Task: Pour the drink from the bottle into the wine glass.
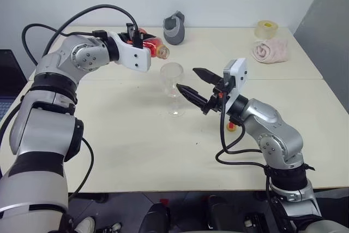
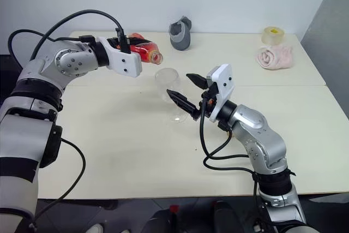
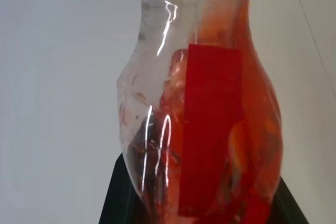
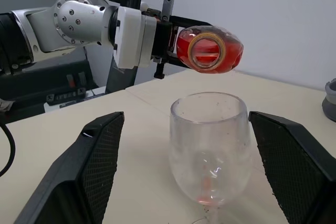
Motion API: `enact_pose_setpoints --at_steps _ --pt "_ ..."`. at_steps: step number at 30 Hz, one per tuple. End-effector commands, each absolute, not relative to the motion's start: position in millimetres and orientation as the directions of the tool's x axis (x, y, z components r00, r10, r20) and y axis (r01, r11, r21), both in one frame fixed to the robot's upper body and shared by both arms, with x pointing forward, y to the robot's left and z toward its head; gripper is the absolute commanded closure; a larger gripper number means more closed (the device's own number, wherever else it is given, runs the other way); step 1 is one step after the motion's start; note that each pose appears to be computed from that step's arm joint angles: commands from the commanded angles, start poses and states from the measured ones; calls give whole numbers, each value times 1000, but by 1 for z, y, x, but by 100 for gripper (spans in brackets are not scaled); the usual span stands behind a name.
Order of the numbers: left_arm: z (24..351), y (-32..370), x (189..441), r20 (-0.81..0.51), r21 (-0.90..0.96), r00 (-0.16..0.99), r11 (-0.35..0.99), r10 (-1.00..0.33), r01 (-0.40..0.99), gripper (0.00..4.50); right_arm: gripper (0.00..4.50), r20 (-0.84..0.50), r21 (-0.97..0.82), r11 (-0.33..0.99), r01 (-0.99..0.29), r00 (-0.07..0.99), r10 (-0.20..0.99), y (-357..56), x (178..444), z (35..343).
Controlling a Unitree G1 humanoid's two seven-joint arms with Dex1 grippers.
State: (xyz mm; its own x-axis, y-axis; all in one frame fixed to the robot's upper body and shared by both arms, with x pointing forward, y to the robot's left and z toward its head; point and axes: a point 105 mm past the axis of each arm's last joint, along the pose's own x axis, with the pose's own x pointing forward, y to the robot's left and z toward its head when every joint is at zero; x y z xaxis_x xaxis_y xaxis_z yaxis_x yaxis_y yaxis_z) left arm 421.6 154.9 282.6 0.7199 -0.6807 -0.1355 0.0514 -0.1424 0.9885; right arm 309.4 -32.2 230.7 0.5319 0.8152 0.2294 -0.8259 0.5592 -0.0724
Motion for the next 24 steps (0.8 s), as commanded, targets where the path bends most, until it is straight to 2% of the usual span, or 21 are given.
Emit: enact_pose_setpoints --at_steps 1,24 --pt "306 155 418 -79 990 721 -136 -688 -22 354 44 277 -106 552 -827 509 815 -31 305 243" --pt "315 158 419 -91 981 737 -188 -670 -50 354 44 297 -103 545 -832 497 815 -29 305 245"
